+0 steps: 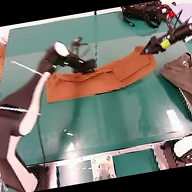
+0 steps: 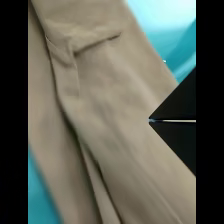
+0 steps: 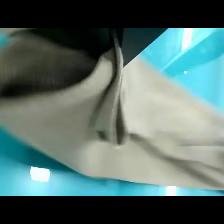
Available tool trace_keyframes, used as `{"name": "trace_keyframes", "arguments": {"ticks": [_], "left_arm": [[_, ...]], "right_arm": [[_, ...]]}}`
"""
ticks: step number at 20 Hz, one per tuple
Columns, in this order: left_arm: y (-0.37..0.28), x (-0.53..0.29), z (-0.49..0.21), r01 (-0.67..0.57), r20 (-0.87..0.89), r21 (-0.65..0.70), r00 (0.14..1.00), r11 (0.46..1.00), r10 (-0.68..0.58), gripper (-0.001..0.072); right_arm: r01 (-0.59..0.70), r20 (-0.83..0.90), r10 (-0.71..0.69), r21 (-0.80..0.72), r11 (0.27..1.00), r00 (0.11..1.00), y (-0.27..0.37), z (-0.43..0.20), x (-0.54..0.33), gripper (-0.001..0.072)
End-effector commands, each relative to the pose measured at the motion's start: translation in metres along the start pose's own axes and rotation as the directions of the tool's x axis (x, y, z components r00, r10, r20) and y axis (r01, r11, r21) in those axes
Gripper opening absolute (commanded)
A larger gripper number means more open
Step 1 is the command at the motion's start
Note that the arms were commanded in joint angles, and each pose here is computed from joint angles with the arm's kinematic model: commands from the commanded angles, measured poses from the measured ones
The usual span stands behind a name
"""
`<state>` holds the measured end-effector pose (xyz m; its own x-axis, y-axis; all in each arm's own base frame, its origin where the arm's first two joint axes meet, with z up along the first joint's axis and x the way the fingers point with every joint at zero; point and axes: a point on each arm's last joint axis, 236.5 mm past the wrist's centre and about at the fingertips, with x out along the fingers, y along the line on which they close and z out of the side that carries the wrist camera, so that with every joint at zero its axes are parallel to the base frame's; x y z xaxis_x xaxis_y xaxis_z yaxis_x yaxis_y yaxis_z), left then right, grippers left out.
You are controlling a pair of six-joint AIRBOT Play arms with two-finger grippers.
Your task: Fold the shirts.
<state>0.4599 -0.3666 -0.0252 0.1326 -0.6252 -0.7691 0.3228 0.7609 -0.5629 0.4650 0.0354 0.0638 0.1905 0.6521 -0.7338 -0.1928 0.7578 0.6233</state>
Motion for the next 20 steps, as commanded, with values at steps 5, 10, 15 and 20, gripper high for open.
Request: {"name": "trace_keyframes", "arguments": {"ticks": [5, 10, 15, 20], "left_arm": [[-0.054, 0.108, -0.042, 0.141, -0.031, -0.083, 0.989, 0.987, -0.144, 0.0026], [-0.050, 0.069, -0.045, 0.176, -0.155, -0.025, 0.972, 0.984, -0.177, 0.0026], [0.019, -0.052, -0.011, 0.015, -0.191, 0.064, 0.982, 0.998, -0.002, 0.0025], [0.119, -0.214, 0.027, -0.374, 0.019, 0.059, 0.927, 0.926, 0.374, 0.0026]], "right_arm": [[0.011, 0.039, -0.003, -0.185, 0.983, 0.999, 0.122, -0.007, -0.043, 0.0015], [0.021, 0.026, -0.017, -0.174, 0.985, 1.000, 0.123, -0.009, -0.038, 0.0015], [-0.003, -0.010, 0.002, -0.147, 0.989, 1.000, 0.145, -0.015, -0.022, 0.0015], [-0.032, 0.032, 0.039, -0.187, 0.982, 0.999, 0.222, -0.005, 0.045, 0.0015]]}}
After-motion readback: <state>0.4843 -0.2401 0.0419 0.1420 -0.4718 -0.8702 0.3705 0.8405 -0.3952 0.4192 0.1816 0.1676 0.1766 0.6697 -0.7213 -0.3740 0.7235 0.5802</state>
